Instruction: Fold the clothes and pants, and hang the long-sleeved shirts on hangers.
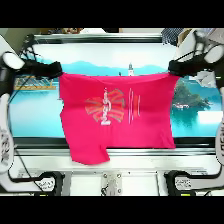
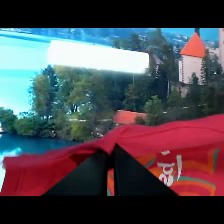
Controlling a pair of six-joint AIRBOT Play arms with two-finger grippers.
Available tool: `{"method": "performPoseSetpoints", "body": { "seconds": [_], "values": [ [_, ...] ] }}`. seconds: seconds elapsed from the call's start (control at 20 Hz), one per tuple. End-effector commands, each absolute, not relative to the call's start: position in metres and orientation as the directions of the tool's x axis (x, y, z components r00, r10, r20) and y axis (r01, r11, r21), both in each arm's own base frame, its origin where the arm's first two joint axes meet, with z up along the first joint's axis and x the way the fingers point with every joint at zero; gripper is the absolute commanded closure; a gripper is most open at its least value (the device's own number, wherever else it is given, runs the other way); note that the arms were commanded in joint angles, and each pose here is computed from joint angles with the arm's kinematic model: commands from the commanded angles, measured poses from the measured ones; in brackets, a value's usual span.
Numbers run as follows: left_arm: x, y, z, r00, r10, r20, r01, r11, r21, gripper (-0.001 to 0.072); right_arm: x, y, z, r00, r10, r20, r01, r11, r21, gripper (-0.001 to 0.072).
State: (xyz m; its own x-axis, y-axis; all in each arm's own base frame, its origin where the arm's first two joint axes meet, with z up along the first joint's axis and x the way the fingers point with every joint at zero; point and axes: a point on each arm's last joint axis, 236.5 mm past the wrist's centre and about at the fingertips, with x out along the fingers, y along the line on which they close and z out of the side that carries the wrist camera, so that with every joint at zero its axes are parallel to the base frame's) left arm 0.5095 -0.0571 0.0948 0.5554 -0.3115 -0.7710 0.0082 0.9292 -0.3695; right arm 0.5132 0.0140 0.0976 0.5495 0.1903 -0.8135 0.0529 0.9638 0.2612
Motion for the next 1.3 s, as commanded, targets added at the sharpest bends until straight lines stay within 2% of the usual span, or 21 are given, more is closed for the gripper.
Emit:
{"method": "performPoseSetpoints", "body": {
  "seconds": [0.0,0.15,0.3,0.5,0.85,1.1,1.15,1.2,1.25],
  "values": [
    [0.544,-0.068,0.045,0.506,-0.324,-0.8,0.004,0.928,-0.373,0.0699,0.546,0.015,0.056,0.564,0.183,-0.805,0.071,0.961,0.268,0.0697],
    [0.557,-0.062,0.046,0.502,-0.325,-0.801,0.004,0.928,-0.373,0.0699,0.554,0.01,0.058,0.591,0.169,-0.789,0.08,0.961,0.265,0.0697],
    [0.551,-0.047,0.048,0.506,-0.312,-0.804,-0.02,0.928,-0.372,0.0699,0.546,0.0,0.053,0.564,0.136,-0.815,0.086,0.971,0.222,0.0698],
    [0.518,-0.038,0.02,0.454,-0.3,-0.839,-0.035,0.935,-0.354,0.0699,0.526,-0.004,0.029,0.506,0.111,-0.856,0.097,0.978,0.184,0.0698],
    [0.458,-0.049,-0.058,0.296,-0.311,-0.903,-0.076,0.935,-0.347,0.0699,0.473,0.017,-0.038,0.343,0.116,-0.932,0.077,0.985,0.151,0.0698],
    [0.442,-0.052,-0.073,0.248,-0.329,-0.911,-0.098,0.927,-0.362,0.0699,0.448,0.03,-0.056,0.249,0.143,-0.958,0.08,0.983,0.167,0.0686],
    [0.44,-0.053,-0.071,0.235,-0.334,-0.913,-0.092,0.927,-0.363,0.0647,0.444,0.03,-0.054,0.237,0.144,-0.961,0.079,0.983,0.167,0.0674],
    [0.441,-0.055,-0.064,0.232,-0.34,-0.911,-0.082,0.927,-0.367,0.0338,0.443,0.028,-0.048,0.243,0.144,-0.959,0.08,0.982,0.168,0.049],
    [0.445,-0.055,-0.051,0.24,-0.343,-0.908,-0.064,0.928,-0.368,0.0145,0.443,0.025,-0.035,0.269,0.142,-0.953,0.082,0.982,0.17,0.0187]
  ]
}}
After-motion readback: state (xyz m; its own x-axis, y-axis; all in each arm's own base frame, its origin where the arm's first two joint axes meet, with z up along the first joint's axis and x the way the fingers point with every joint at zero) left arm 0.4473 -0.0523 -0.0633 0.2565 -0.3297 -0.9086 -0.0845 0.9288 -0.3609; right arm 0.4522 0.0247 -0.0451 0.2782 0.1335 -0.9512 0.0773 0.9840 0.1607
